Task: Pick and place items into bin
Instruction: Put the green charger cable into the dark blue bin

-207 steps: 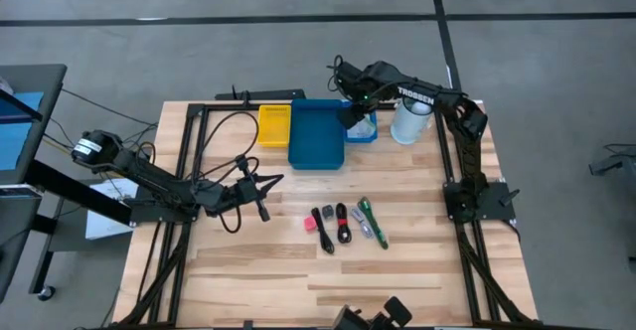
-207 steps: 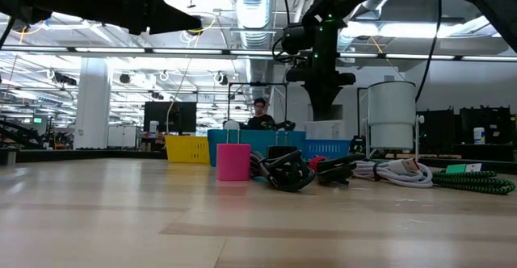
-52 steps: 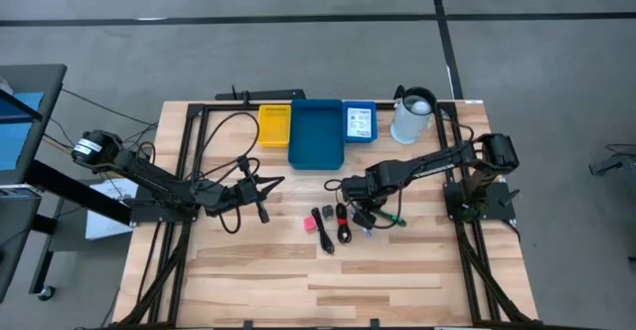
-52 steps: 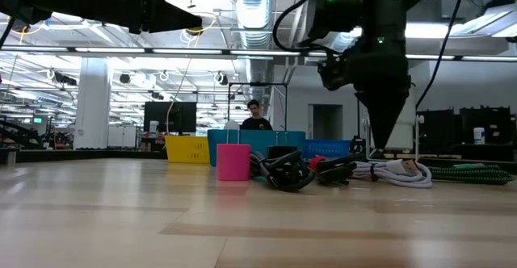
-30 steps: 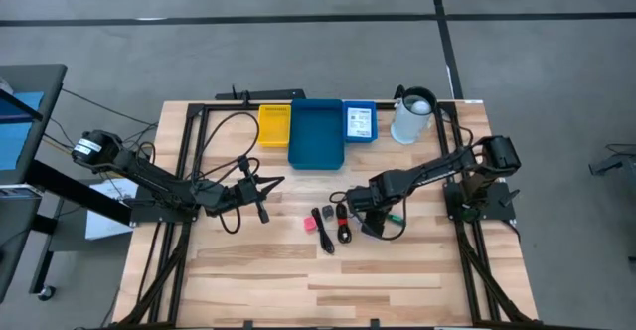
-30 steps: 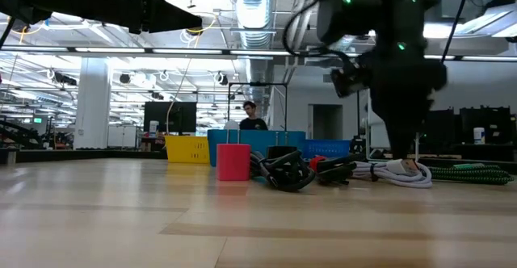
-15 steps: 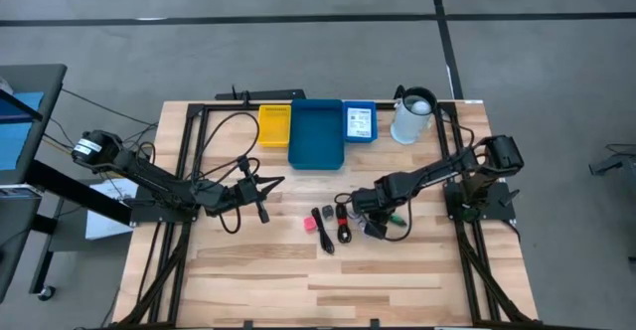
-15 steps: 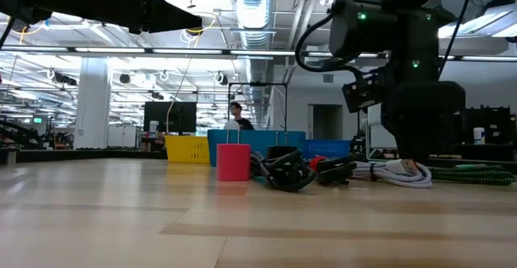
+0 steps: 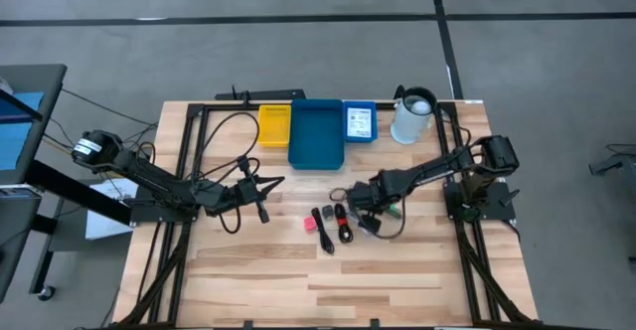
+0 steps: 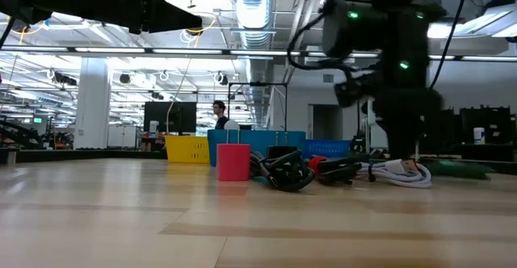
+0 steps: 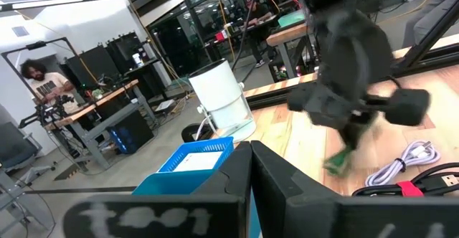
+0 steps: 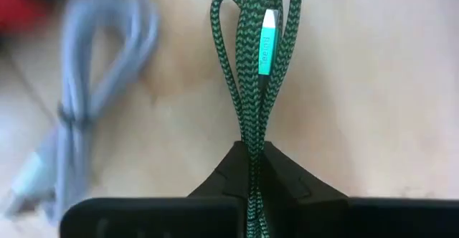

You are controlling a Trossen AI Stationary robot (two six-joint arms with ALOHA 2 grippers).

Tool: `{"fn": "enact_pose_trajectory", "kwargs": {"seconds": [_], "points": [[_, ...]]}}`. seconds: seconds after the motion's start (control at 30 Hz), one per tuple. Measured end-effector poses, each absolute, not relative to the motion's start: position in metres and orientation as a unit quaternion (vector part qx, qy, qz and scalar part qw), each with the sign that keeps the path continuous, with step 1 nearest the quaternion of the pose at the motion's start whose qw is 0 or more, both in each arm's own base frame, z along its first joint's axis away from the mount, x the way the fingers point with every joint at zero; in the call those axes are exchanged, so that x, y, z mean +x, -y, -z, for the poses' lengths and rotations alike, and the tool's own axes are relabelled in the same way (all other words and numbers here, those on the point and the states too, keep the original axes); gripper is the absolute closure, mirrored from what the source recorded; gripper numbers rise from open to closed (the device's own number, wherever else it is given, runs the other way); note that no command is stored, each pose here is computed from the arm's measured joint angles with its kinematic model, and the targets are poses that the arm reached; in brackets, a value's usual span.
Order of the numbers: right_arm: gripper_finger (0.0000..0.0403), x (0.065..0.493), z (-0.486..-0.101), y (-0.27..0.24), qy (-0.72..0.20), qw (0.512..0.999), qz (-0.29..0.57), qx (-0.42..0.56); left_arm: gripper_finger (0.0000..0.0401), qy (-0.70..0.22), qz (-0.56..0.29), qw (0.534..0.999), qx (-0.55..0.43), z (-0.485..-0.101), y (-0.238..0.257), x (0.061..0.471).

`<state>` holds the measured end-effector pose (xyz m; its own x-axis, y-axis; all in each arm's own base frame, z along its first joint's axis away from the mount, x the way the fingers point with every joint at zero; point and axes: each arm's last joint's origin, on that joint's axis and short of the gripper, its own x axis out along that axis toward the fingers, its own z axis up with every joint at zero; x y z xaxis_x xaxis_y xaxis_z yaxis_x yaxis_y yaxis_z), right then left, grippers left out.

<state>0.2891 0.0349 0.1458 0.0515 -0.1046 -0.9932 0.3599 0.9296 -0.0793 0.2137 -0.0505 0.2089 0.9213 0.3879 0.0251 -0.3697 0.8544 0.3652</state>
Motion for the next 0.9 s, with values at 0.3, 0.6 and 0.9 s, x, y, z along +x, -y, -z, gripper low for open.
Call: {"fn": "enact_pose_trajectory", "kwargs": {"seconds": [0.3,0.6,0.9], "points": [[0.0397,0.326,-0.220,-0.011,-0.625,0.758,0.184,0.016,0.0401,-0.025,-0.197,0.963,0.185,-0.209,0.051,0.214],[0.0393,0.357,-0.290,0.048,-0.518,0.840,0.162,-0.015,0.0401,-0.025,-0.197,0.963,0.185,-0.209,0.051,0.214],[0.0392,0.371,-0.301,0.113,-0.395,0.909,0.129,0.017,0.0401,-0.024,-0.197,0.963,0.185,-0.209,0.051,0.214]]}}
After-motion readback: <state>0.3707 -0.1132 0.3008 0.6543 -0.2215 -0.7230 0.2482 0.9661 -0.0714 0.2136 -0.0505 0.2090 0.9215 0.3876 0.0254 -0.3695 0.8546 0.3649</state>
